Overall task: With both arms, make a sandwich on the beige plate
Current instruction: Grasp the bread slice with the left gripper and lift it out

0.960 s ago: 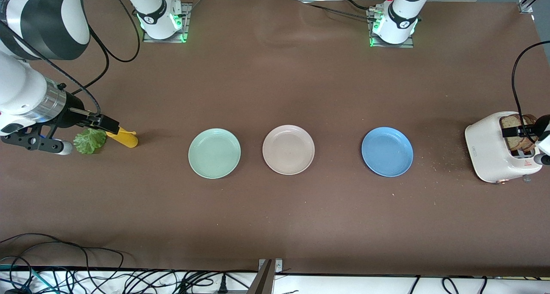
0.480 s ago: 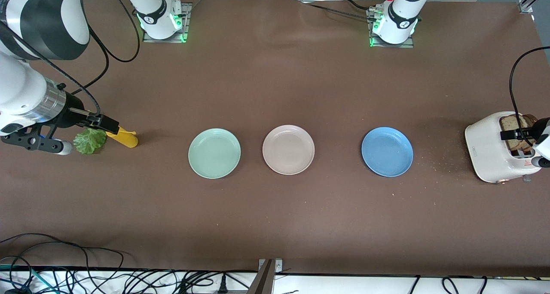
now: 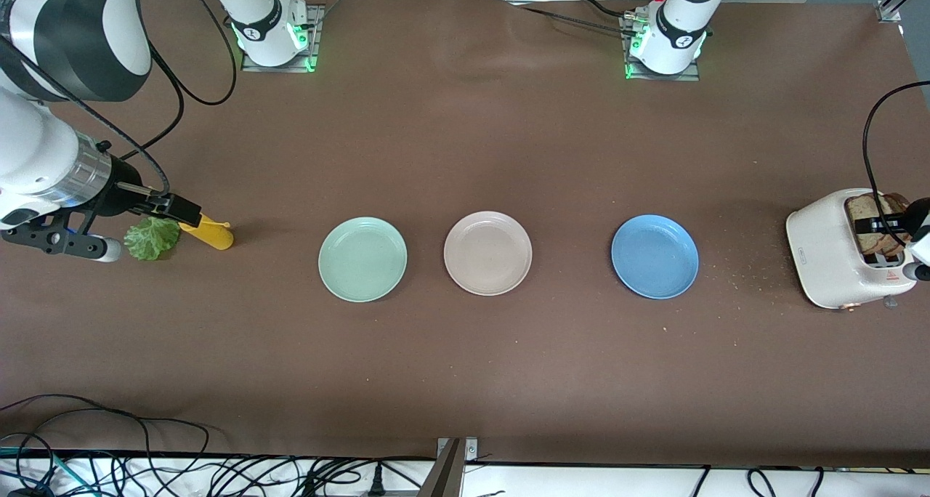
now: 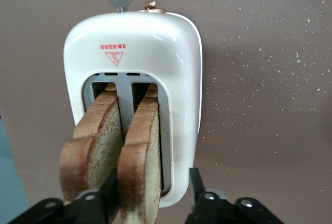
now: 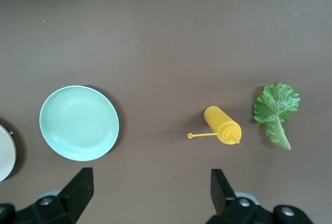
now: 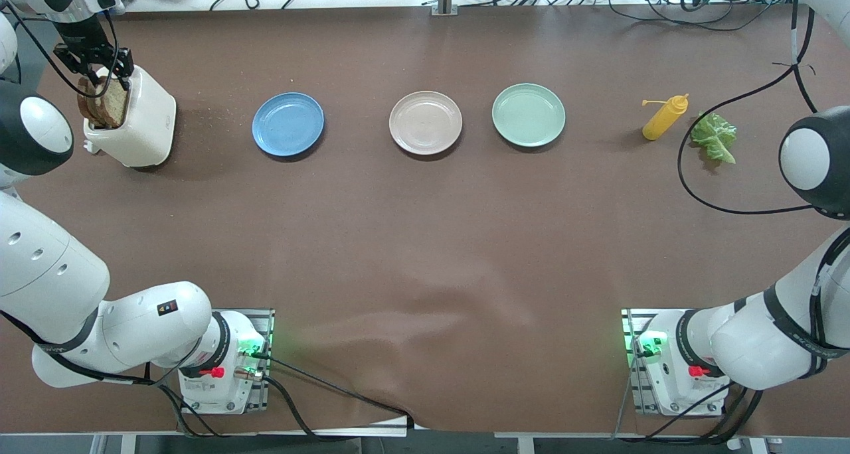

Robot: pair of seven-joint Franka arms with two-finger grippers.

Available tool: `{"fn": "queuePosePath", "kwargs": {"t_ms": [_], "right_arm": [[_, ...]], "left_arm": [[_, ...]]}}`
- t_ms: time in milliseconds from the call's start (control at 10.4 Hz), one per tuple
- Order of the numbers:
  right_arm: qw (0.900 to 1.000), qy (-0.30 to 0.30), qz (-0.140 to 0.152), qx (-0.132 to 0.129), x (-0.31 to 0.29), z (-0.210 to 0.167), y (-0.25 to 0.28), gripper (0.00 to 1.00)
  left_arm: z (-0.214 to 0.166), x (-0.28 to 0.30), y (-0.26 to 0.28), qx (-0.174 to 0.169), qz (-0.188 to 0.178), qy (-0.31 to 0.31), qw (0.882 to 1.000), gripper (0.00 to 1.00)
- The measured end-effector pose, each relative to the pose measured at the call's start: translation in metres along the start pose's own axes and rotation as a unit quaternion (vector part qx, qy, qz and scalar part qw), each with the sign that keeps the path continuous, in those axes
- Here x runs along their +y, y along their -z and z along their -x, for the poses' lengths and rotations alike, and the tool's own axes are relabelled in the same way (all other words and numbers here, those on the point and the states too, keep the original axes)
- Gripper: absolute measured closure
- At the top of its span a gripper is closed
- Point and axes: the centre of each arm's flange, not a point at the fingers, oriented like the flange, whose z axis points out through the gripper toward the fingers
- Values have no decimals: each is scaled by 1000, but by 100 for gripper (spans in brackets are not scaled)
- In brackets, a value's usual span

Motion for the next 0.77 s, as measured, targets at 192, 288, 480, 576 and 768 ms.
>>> {"fn": "queuePosePath", "kwargs": {"t_ms": [192, 288, 480, 576, 768], "right_arm": [[1000, 0, 0, 0, 0, 0, 0, 0], [1000, 0, 0, 0, 0, 0, 0, 0], [1000, 0, 0, 0, 0, 0, 0, 0], [1000, 0, 0, 0, 0, 0, 0, 0], [1000, 0, 0, 0, 0, 0, 0, 0]], "left_arm": [[0, -5, -7, -5, 2, -14, 1000, 62], [1, -7, -6, -4, 3, -32, 999, 77], [2, -16, -4, -1, 3, -52, 999, 87], [2, -18, 1, 3, 2, -57, 998, 87], [4, -18, 25, 6, 0, -75, 997, 87]]}}
